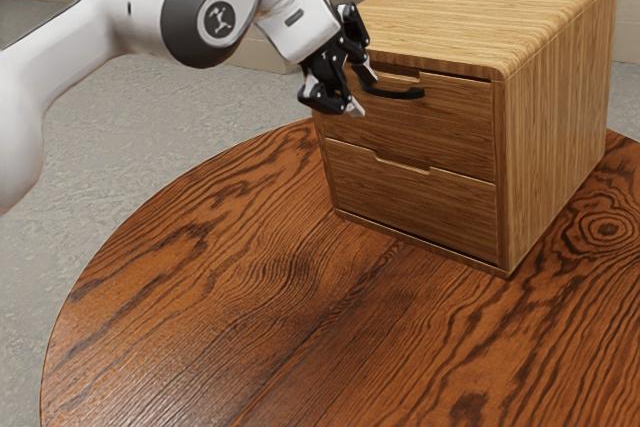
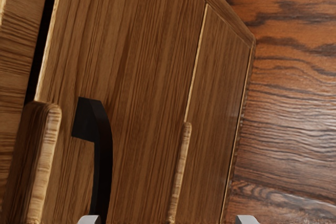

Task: Pull the drawer handle with one arm to open the drawer

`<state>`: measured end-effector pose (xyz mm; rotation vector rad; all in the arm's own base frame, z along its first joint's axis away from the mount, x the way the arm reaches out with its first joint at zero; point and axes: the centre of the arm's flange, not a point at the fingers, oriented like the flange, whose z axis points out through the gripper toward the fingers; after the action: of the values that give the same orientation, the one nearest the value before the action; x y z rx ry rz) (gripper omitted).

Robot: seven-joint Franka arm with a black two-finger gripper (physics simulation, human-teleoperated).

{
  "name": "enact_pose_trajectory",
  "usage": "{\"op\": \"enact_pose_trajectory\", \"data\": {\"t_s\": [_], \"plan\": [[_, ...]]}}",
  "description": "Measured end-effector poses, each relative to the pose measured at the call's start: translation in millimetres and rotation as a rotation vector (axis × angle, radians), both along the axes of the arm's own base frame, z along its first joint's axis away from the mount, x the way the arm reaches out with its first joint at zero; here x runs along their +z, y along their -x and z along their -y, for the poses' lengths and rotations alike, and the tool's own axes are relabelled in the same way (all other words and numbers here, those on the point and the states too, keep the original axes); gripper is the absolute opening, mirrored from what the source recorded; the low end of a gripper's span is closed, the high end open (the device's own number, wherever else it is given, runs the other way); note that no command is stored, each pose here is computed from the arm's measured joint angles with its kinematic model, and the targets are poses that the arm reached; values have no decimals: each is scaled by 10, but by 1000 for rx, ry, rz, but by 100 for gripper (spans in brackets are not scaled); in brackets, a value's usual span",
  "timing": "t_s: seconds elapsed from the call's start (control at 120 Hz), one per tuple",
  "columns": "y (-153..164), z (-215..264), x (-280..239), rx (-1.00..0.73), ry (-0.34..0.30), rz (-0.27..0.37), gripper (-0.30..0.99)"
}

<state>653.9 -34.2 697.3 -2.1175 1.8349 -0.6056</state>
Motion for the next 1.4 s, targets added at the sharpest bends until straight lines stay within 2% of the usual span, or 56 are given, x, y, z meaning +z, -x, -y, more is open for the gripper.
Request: {"op": "enact_pose_trajectory", "data": {"t_s": [0.458, 0.833, 1.4], "plan": [[-161, -76, -143, 10, -43, 45, 28], [-285, -14, -233, -17, -38, 79, 24], [-336, -34, -300, -25, -38, 84, 19]]}}
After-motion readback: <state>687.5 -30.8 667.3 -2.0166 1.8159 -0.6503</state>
